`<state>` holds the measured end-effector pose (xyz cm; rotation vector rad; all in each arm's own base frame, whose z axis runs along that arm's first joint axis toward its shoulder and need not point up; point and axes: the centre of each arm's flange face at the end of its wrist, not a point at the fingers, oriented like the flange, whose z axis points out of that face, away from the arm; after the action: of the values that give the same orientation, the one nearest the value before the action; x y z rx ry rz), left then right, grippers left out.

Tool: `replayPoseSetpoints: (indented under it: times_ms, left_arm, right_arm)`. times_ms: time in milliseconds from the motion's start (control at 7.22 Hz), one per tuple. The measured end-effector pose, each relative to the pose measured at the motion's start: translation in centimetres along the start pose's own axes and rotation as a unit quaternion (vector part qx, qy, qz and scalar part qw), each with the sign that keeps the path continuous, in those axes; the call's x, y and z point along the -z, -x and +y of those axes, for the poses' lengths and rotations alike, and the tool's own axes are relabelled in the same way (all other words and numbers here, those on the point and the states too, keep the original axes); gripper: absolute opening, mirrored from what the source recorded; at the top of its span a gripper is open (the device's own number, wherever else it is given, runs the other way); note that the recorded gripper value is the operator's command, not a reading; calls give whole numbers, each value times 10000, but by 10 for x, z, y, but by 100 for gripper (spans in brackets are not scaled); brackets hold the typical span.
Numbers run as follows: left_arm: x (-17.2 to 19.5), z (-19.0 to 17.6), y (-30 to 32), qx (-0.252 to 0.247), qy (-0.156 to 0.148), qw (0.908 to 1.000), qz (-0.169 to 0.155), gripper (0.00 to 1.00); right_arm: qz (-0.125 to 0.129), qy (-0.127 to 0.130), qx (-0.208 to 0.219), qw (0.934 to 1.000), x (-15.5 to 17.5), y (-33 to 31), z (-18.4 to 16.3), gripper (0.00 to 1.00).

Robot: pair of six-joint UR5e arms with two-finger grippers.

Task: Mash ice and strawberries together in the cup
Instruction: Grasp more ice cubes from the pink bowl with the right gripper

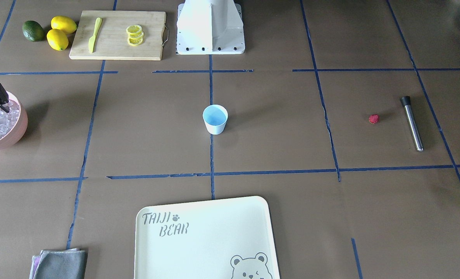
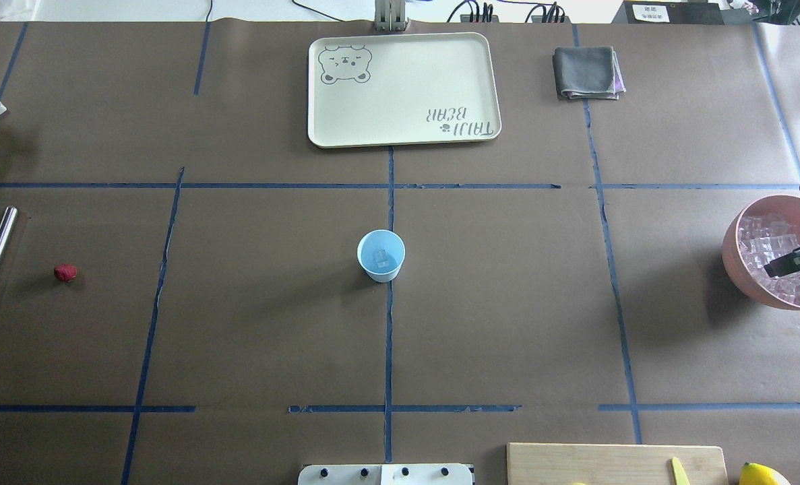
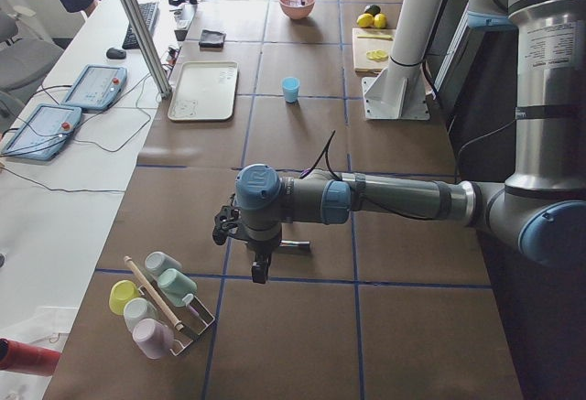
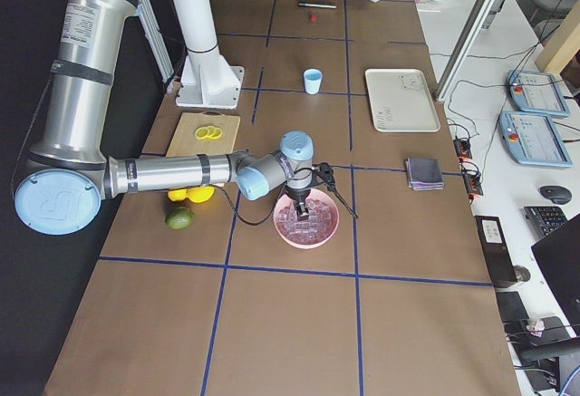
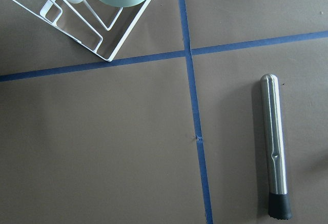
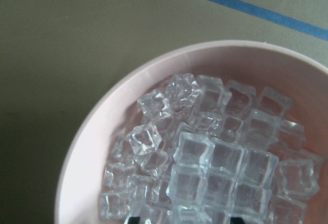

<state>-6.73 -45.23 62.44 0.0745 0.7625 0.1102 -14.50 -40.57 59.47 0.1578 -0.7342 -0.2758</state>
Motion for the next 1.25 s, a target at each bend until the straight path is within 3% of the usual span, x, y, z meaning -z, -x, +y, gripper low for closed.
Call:
replayPoseSetpoints:
  times_ms: [415,831,969,1246]
  left_arm:
    - [0,0,0,4,-2,10000,6,100]
    - [0,0,0,9,-4,10000,6,100]
    - [0,0,0,12,-3,10000,6,100]
    - [0,0,0,14,0,10000,7,100]
  right_arm:
    - [27,43,-27,10000,-4,-4,2,2]
    - [-53,-44,22,10000,11,7,-4,1]
    - [-62,-74,-23,10000,36,23,-13,0]
    - [-93,-172,-47,9998,103,87,-64,0]
